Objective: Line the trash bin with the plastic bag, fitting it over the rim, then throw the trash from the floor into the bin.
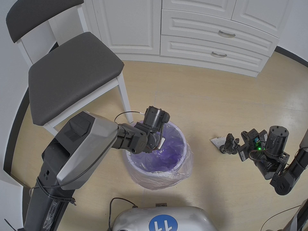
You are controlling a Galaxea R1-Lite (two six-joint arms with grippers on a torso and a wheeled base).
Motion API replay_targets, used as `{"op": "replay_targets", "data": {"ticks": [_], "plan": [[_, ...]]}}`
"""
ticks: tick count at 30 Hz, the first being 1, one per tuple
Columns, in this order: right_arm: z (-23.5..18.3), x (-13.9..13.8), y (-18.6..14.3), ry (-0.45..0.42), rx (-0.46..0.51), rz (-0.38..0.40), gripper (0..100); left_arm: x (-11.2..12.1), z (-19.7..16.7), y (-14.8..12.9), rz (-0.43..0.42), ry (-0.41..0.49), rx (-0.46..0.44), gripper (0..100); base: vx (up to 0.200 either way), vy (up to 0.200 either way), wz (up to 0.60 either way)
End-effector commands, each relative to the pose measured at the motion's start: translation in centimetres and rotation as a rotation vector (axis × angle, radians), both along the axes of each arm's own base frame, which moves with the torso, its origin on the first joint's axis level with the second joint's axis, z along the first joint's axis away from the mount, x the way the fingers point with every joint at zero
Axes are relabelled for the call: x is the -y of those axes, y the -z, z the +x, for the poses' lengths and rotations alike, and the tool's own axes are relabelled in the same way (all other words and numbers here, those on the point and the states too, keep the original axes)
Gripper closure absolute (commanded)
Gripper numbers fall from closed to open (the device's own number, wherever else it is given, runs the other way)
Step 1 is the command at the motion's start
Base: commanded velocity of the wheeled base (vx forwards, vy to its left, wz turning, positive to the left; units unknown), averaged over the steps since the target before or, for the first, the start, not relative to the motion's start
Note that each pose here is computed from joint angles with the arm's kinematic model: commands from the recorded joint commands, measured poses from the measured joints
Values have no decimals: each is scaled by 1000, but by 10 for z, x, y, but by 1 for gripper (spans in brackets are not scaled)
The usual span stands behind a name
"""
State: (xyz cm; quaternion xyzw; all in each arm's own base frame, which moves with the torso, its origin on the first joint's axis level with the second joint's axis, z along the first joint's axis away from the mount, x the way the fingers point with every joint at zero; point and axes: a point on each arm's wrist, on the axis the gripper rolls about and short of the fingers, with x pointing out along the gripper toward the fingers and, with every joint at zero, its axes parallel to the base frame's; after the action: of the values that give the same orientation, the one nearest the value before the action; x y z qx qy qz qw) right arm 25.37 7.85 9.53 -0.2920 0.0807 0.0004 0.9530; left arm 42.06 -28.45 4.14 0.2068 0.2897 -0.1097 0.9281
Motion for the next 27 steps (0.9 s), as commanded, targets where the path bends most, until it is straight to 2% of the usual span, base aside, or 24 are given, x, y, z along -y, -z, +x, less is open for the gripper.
{"op": "replay_targets", "data": {"ticks": [1, 7, 11, 14, 20, 24, 27], "plan": [[0, 0, 0, -3, -1, -6, 100, 6, -3, 4, 12, 16, -14, 100, 0, 0, 0], [0, 0, -1, -2, 2, -5, 100, 11, 8, 23, 30, 11, -49, 100, 0, 0, 0], [1, 1, -1, 3, 3, -6, 100, 14, 11, 25, 26, 8, -49, 100, 0, 0, 0], [2, 1, 0, 4, 1, -8, 100, 16, 12, 39, 41, 16, -58, 100, 0, 0, 0], [2, 2, 0, 9, 3, -7, 100, 16, 14, 44, 23, 29, -59, 100, 0, 0, 0], [2, 2, 0, 9, 3, -7, 100, 19, 24, 50, -48, 21, 42, 100, 0, 0, 0], [2, 2, 0, 9, 4, -7, 100, 18, 28, 47, -74, 16, 78, 100, 0, 0, 0]]}}
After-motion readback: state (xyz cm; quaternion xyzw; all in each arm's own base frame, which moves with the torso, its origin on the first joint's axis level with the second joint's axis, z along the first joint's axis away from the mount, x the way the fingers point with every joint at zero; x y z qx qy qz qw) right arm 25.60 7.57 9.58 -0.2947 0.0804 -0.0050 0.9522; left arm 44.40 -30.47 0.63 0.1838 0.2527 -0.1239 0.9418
